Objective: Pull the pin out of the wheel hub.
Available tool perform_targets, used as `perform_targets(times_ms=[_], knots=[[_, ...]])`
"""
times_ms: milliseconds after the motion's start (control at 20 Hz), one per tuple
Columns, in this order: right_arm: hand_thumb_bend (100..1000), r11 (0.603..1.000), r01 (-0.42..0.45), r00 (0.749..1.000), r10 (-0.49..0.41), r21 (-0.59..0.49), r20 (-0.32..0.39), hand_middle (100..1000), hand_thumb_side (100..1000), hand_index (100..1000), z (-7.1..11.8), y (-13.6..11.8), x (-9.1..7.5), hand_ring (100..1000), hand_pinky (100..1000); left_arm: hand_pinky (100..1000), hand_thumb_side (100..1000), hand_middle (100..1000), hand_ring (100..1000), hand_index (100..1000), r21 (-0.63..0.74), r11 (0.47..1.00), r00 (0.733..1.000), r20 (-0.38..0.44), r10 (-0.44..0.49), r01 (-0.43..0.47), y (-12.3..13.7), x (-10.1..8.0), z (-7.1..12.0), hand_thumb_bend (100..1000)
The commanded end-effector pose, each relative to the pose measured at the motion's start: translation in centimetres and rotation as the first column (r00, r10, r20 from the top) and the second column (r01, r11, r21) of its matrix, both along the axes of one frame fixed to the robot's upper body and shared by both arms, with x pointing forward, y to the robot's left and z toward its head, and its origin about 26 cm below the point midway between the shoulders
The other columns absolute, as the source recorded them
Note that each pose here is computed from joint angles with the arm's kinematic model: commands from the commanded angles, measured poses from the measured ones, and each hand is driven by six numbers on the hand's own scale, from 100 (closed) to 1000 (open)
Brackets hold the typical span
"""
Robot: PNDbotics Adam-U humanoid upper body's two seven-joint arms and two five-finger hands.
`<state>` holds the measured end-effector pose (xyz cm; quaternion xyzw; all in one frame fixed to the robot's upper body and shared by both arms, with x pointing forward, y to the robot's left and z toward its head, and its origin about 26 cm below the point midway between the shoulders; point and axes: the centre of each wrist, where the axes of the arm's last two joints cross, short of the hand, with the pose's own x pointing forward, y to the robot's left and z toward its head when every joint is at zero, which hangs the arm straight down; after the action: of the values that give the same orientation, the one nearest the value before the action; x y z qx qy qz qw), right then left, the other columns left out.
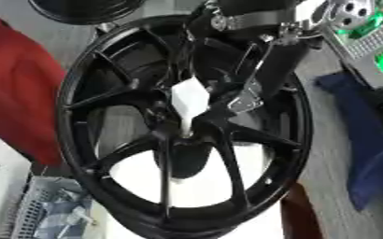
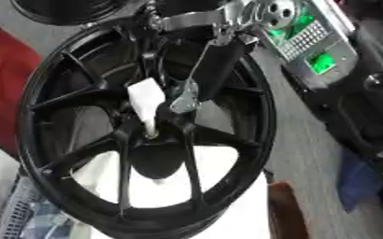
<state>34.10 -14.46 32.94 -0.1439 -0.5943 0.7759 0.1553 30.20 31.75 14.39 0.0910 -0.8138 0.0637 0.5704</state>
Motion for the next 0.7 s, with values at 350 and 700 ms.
perform_targets(times_ms=[350, 700], knots=[[465, 0.999, 0.048, 0.999, -0.049, 0.006, 0.017, 739, 343, 833, 0.1, 0.0, 0.3, 790, 850, 745, 604, 521, 595, 718, 0.02, 1.0, 1.0, 0.028, 0.002, -0.002, 0.3, 0.0, 0.9, 388], [466, 0.996, 0.086, 0.996, -0.086, -0.002, -0.013, 730, 341, 826, -1.2, -0.2, 1.1, 785, 849, 745, 606, 521, 595, 718, 0.017, 1.0, 0.999, 0.032, -0.003, 0.002, 0.2, 0.0, 1.0, 390]])
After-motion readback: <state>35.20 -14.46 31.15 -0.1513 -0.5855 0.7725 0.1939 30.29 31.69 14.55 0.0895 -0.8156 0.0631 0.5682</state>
